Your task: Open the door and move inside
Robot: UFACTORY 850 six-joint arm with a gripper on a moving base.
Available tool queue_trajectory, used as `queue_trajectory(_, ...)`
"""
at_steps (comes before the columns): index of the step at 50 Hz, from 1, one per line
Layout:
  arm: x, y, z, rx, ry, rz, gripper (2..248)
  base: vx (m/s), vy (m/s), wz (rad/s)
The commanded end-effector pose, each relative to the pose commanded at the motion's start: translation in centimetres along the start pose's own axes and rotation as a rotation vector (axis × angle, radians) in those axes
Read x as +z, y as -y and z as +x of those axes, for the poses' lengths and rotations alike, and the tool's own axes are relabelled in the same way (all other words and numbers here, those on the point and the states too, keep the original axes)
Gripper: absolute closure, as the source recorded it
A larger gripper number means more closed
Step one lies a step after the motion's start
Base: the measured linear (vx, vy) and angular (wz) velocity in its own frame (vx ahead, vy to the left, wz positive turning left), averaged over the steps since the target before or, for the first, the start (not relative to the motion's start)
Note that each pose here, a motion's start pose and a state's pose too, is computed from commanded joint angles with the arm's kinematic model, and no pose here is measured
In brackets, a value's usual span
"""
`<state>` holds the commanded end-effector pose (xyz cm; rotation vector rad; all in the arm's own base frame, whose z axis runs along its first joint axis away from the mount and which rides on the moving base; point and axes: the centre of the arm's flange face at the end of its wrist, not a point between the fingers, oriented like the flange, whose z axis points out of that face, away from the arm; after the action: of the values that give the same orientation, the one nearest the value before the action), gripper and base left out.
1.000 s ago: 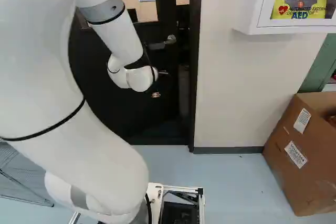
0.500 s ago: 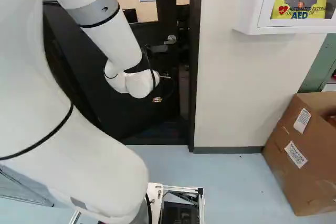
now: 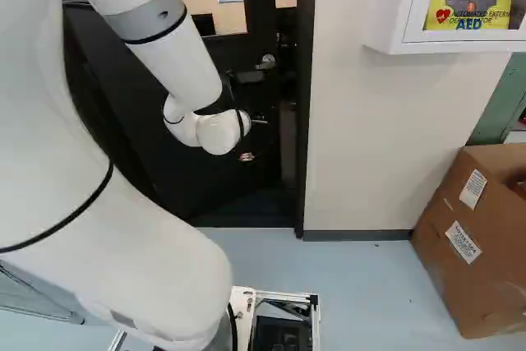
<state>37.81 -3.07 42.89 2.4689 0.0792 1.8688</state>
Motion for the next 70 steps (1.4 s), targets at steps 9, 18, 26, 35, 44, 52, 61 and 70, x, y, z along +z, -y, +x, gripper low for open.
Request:
queue_trajectory(9,0.0,0.0,0.0,0.0,0.0,0.0,3,0.0,0.0,0.0)
queue_trajectory(18,0.0,0.0,0.0,0.0,0.0,0.0,3,0.0,0.001,0.015)
queue_trajectory(26,0.0,0.0,0.0,0.0,0.0,0.0,3,0.008,0.005,-0.001)
queue_trajectory(35,0.0,0.0,0.0,0.0,0.0,0.0,3,0.02,0.016,0.006)
queue_trajectory(44,0.0,0.0,0.0,0.0,0.0,0.0,3,0.043,0.052,0.1)
queue_trajectory(52,0.0,0.0,0.0,0.0,0.0,0.0,3,0.059,0.075,0.153)
queue_trajectory(61,0.0,0.0,0.0,0.0,0.0,0.0,3,0.092,0.103,0.193)
queue_trajectory(70,0.0,0.0,0.0,0.0,0.0,0.0,3,0.119,0.095,0.067)
